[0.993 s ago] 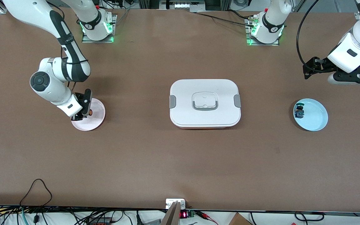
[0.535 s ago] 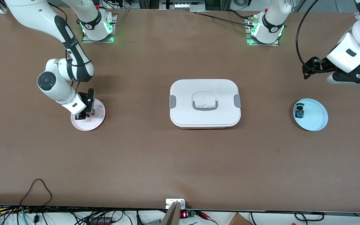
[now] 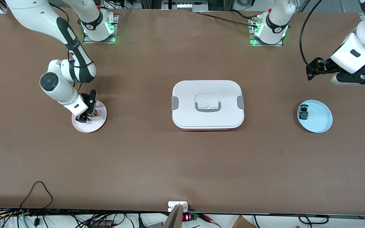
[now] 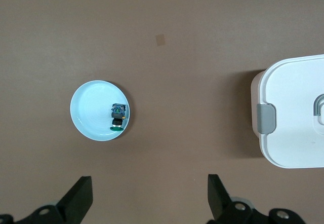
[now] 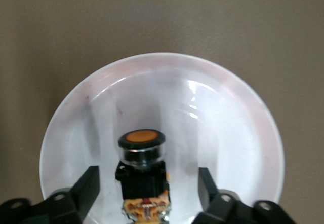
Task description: Transfer orange switch to right arm and place
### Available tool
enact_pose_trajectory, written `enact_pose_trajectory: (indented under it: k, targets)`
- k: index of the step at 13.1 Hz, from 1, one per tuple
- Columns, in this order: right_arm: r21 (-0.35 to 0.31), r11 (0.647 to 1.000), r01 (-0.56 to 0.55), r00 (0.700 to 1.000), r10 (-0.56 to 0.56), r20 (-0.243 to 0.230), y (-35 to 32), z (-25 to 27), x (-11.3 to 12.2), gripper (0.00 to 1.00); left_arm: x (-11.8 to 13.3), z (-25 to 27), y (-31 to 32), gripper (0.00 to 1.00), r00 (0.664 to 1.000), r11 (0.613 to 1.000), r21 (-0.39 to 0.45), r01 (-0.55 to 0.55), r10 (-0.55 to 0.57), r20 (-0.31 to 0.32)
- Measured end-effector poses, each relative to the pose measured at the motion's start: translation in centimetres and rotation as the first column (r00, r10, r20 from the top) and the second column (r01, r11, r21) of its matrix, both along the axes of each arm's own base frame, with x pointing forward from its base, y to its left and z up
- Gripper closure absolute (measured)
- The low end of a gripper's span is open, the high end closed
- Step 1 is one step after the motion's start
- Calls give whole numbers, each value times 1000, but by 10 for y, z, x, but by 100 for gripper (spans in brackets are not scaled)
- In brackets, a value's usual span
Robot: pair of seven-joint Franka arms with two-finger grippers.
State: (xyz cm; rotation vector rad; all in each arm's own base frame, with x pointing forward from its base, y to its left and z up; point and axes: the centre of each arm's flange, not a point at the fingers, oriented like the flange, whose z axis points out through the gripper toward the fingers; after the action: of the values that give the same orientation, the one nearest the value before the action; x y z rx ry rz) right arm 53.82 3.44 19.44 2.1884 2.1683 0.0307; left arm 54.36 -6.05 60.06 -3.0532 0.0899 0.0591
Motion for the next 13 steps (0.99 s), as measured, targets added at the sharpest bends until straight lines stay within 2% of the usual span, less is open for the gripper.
enact_pose_trajectory:
  k: [1,3,7,10,12,13]
  targets:
    - [3,1000,0,1000,0,20,1,12,5,0,0,0,0,0,1000,1000,0,-1,1,-3]
    - [10,1000,3,999,-4,37,3,46,19,0,-2,-1,0,0,1000,1000,2,-3,3,-14]
    - [50,998,42,999,-43,8,8,136,62,0,-2,2,-2,0,1000,1000,0,0,0,-8]
    - [68,988,141,990,-142,2,12,190,82,0,-2,4,-3,0,1000,1000,0,1,-1,-4]
    - [74,953,294,956,-293,-26,14,221,85,0,-2,4,-4,0,1000,1000,0,3,-3,-4]
    - [71,921,383,923,-381,-49,15,234,84,0,-2,4,-6,0,1000,1000,0,6,-6,-4]
